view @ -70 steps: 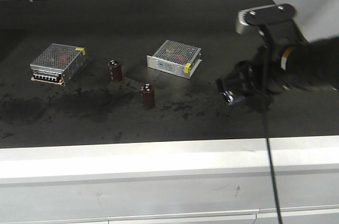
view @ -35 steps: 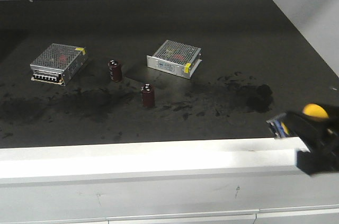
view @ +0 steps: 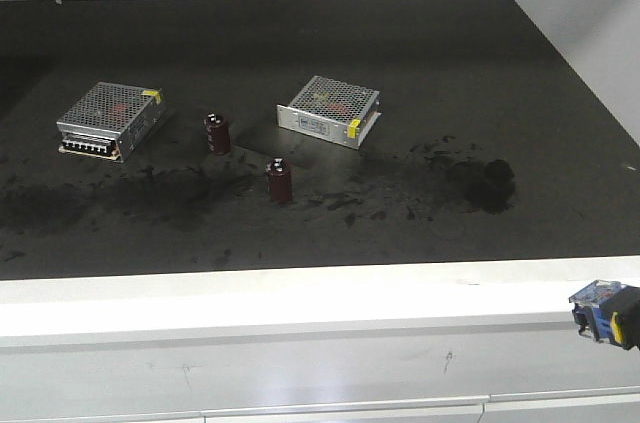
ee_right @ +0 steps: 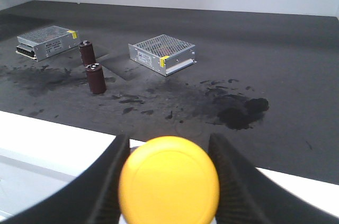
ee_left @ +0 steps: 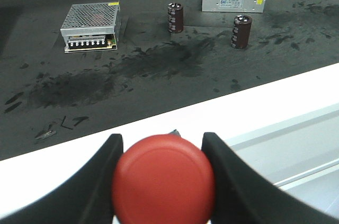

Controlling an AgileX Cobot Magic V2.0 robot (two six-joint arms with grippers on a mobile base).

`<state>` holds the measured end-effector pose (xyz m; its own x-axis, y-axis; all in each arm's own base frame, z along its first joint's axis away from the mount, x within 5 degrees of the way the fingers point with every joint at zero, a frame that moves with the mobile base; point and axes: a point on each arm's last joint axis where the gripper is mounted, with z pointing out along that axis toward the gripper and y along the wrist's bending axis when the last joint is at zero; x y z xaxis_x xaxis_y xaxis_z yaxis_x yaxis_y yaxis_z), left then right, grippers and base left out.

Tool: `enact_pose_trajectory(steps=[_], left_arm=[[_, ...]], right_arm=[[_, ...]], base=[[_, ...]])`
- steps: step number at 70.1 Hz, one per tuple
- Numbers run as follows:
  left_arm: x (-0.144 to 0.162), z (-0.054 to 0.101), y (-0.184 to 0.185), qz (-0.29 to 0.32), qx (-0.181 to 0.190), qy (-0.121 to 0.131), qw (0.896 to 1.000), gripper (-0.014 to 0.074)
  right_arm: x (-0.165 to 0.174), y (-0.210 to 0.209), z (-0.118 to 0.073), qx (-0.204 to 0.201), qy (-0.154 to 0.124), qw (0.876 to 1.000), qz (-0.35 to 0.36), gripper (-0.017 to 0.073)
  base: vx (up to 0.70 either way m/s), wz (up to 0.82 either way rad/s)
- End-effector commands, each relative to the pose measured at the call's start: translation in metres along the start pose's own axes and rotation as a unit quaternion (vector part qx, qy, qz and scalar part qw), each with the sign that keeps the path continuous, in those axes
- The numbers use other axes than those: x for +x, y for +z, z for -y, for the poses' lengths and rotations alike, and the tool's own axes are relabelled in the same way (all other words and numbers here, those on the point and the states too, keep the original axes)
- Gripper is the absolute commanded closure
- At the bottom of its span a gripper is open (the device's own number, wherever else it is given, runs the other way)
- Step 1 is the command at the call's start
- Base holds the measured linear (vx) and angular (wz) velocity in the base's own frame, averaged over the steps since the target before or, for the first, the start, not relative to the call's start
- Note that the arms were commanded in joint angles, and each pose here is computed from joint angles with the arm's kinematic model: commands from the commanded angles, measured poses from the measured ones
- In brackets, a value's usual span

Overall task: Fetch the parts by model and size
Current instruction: 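Lift the yellow-capped switch with the right gripper and pull back, then drive the base to the bench with the red tray, holding both switches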

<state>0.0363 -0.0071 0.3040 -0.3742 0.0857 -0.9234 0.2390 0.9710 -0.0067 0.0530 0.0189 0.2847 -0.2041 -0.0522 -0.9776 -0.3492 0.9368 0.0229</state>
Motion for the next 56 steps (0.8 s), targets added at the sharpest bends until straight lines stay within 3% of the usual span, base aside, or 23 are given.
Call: enact_pose_trajectory(steps=[1, 56], left_arm=[[-0.0133, 0.0009, -0.0027, 0.043, 0.006, -0.002, 0.999, 0.06], [-0.0133, 0.0009, -0.0027, 0.043, 0.006, -0.002, 0.999, 0.06]], right_arm=[[-0.0143, -0.0034, -0.0005, -0.002, -0.004, 0.998, 0.055, 0.0569], [-0.0144, -0.0035, -0.0005, -0.002, -0.006, 0.998, 0.056, 0.0569]], base=[[0.0, 0.0], [0.0, 0.0]])
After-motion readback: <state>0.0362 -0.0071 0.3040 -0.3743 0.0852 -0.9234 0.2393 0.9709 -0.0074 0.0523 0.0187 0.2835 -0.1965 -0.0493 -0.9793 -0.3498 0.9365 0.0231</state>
